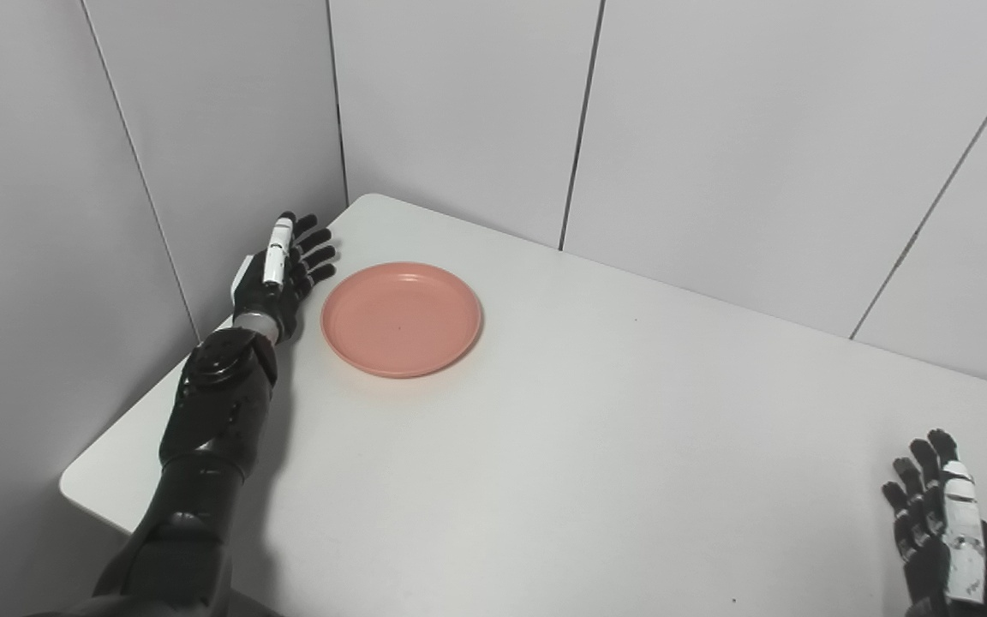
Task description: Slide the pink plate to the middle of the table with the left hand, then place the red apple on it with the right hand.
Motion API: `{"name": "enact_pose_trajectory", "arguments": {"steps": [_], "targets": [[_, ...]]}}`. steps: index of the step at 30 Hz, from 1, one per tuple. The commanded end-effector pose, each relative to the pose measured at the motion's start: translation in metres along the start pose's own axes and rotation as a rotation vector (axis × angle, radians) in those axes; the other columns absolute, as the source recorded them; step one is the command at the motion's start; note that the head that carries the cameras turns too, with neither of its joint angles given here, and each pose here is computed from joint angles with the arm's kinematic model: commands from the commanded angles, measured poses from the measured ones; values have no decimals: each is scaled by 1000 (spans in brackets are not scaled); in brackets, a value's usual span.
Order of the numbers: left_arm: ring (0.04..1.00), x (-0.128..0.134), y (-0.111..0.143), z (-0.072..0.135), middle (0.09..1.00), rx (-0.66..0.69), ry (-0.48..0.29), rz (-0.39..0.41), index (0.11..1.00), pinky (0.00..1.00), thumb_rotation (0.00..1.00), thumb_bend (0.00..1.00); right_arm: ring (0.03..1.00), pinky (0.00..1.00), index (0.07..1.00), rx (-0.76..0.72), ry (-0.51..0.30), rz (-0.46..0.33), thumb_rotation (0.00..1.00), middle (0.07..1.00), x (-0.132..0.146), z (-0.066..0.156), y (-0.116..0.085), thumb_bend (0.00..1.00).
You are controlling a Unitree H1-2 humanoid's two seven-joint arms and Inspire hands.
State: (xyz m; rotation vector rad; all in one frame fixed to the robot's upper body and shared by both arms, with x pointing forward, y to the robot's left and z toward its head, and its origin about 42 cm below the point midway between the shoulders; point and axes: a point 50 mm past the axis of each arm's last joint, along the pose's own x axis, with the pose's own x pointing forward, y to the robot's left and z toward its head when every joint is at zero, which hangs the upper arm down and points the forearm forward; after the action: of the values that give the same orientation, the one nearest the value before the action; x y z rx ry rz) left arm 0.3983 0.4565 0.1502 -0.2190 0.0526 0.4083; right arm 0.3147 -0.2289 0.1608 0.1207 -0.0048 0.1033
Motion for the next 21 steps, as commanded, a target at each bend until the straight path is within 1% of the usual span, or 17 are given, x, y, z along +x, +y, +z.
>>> {"name": "enact_pose_trajectory", "arguments": {"steps": [1, 4, 7, 13, 19, 21], "targets": [[835, 6, -8, 23, 840, 6, -68, -24, 831, 817, 1000, 347, 1000, 1000, 1000, -3, -57, 14, 1000, 1000, 4, 17, 2, 61], [844, 6, -9, 18, 848, 1, -58, -34, 840, 836, 1000, 350, 1000, 1000, 1000, 1, -54, 12, 1000, 1000, 4, 17, 2, 62], [840, 5, -10, 15, 846, 6, -55, -34, 835, 831, 1000, 358, 1000, 1000, 1000, 6, -53, 12, 1000, 1000, 4, 16, 1, 63], [851, 3, -7, 7, 860, 13, -53, -63, 846, 839, 1000, 353, 1000, 1000, 1000, 3, -53, 13, 1000, 1000, 5, 17, 1, 61], [849, 3, -8, 5, 865, 9, -49, -67, 852, 841, 1000, 371, 1000, 1000, 1000, -3, -57, 12, 1000, 1000, 4, 16, 3, 60], [845, 2, -12, 6, 860, 1, -46, -65, 847, 841, 1000, 370, 1000, 1000, 1000, -11, -64, 15, 1000, 1000, 5, 16, 2, 62]]}}
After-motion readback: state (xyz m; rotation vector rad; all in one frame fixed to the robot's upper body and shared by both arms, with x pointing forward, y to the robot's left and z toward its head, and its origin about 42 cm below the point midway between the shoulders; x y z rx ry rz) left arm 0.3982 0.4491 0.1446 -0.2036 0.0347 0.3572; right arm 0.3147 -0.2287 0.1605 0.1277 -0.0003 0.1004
